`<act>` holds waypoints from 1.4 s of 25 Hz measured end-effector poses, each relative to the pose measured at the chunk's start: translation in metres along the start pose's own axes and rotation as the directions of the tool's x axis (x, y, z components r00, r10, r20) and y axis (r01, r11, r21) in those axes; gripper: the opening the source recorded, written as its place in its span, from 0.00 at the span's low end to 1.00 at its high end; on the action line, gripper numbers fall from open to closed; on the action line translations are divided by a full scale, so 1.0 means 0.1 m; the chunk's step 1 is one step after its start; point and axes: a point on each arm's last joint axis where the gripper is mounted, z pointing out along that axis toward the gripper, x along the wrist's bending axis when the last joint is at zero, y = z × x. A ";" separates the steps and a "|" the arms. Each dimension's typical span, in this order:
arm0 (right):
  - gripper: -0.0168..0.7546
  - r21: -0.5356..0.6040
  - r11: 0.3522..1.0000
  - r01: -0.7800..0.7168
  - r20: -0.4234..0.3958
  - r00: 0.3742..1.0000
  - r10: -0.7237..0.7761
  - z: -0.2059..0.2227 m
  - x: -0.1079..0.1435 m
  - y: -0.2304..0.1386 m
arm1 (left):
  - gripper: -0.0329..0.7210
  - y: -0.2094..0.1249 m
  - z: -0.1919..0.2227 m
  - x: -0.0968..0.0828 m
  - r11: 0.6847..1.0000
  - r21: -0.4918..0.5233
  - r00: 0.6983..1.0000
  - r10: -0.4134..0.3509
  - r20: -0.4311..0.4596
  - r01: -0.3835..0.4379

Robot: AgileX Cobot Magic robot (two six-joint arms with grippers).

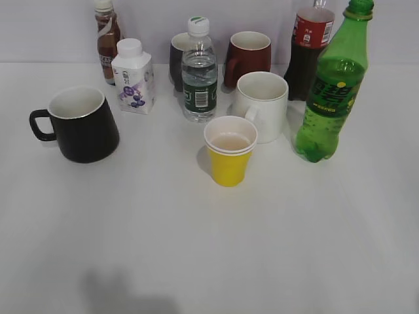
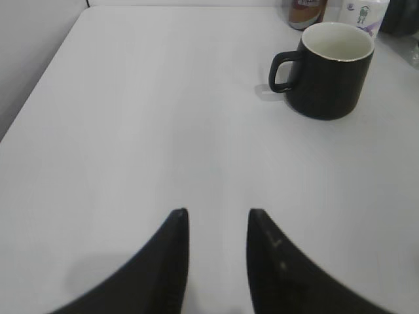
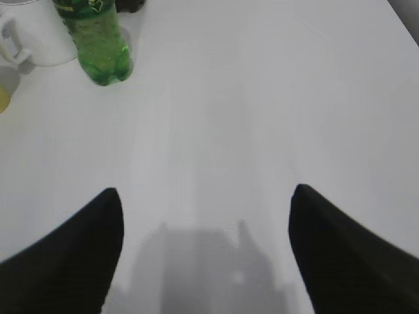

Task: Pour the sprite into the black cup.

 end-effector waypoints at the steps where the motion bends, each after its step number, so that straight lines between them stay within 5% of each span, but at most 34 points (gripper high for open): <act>1: 0.78 0.000 1.000 0.000 0.000 1.000 0.000 0.00 0.00 0.00 | 0.36 0.00 0.00 0.00 1.000 0.000 1.000 0.000 0.000 0.000; 35: 0.78 0.000 1.000 0.000 0.000 1.000 0.000 0.00 0.00 0.00 | 0.36 0.00 0.00 0.00 1.000 0.000 1.000 0.000 0.000 0.000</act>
